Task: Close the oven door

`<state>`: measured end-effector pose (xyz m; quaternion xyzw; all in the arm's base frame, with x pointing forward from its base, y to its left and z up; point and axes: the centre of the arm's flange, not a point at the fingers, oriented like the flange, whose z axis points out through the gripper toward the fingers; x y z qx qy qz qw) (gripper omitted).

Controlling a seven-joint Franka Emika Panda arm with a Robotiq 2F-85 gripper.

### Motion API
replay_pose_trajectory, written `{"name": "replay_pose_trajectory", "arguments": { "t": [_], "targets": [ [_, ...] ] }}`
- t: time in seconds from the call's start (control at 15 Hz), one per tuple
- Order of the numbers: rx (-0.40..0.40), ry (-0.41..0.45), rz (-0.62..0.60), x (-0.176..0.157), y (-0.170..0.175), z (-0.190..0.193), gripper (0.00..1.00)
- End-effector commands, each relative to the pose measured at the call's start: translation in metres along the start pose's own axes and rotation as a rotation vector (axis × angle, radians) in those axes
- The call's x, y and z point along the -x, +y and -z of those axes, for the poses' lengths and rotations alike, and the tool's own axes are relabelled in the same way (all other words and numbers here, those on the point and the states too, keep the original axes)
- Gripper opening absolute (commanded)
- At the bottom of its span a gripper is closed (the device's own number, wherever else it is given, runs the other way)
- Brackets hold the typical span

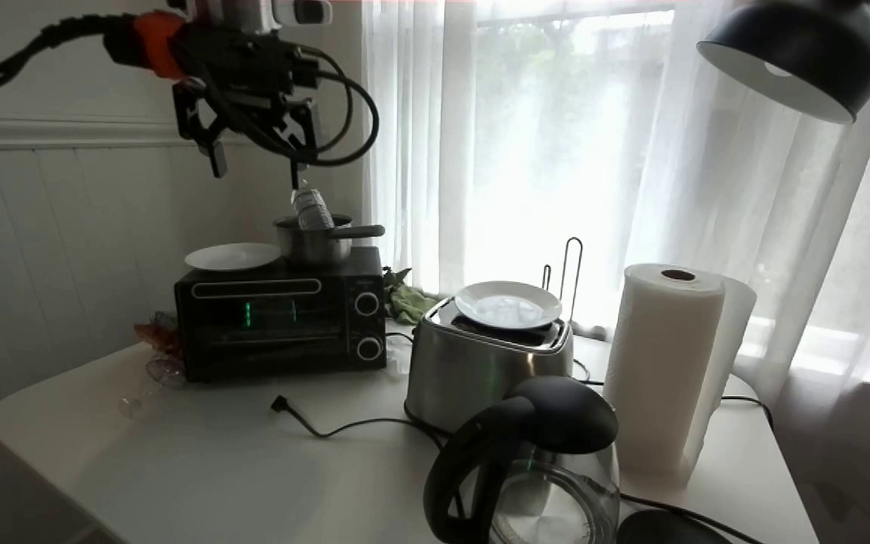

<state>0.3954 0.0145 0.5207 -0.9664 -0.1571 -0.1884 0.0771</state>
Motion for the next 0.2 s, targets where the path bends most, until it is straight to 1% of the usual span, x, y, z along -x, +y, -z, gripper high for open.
{"name": "replay_pose_trajectory", "arguments": {
  "t": [0.0, 0.13],
  "targets": [
    [0.013, 0.013, 0.021, 0.0017, -0.0046, 0.0095, 1.00],
    [0.025, 0.027, 0.036, 0.0056, -0.0084, 0.0189, 1.00]
  ]
}}
